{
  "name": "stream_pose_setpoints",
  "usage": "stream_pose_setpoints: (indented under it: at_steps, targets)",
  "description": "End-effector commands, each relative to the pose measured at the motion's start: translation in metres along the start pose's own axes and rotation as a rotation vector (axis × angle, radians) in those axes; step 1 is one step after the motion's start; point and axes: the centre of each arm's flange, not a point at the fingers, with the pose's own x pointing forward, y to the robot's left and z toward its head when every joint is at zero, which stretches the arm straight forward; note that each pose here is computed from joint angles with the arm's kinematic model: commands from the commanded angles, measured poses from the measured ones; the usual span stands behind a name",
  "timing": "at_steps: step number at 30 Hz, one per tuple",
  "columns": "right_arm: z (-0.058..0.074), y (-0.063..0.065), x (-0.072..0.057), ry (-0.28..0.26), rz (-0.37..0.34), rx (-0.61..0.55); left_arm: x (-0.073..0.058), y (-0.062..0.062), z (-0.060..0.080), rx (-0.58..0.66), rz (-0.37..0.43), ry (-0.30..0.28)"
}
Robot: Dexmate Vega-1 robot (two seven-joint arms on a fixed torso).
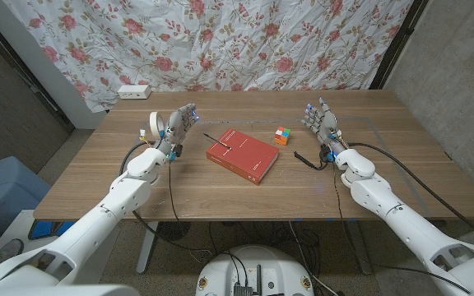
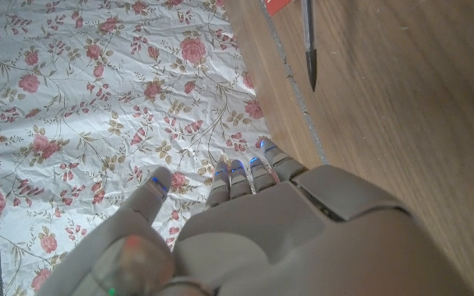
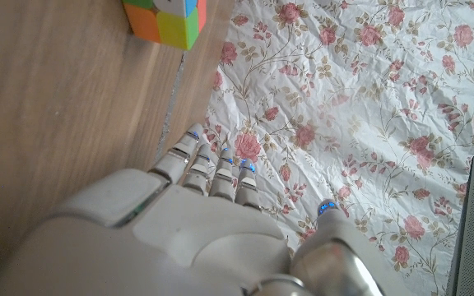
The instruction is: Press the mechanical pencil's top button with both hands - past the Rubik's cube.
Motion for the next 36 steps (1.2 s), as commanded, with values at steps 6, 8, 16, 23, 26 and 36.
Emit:
stream_pose_setpoints:
  at_steps: [6, 8, 16, 23, 26, 36]
  targets:
    - [0.0, -0.009, -0.002, -0.03, -0.033, 0.006, 0.003, -0.002, 0.018, 0.192, -0.022, 0.043]
    - [0.0, -0.012, -0.003, -0.025, -0.033, -0.006, 0.004, -0.002, 0.022, 0.24, -0.031, 0.073]
    - [-0.002, -0.014, -0.002, -0.023, -0.031, -0.017, 0.004, 0.001, 0.029, 0.355, -0.075, 0.14]
    - [-0.004, -0.011, 0.003, -0.021, -0.019, -0.015, 0.003, 0.005, 0.032, 0.453, -0.098, 0.139]
    - [-0.004, -0.008, 0.005, -0.019, -0.015, -0.022, 0.002, 0.007, 0.034, 0.496, -0.11, 0.133]
    - [-0.005, -0.004, 0.007, -0.013, -0.028, -0.029, 0.0, 0.02, 0.043, 0.62, -0.159, 0.119]
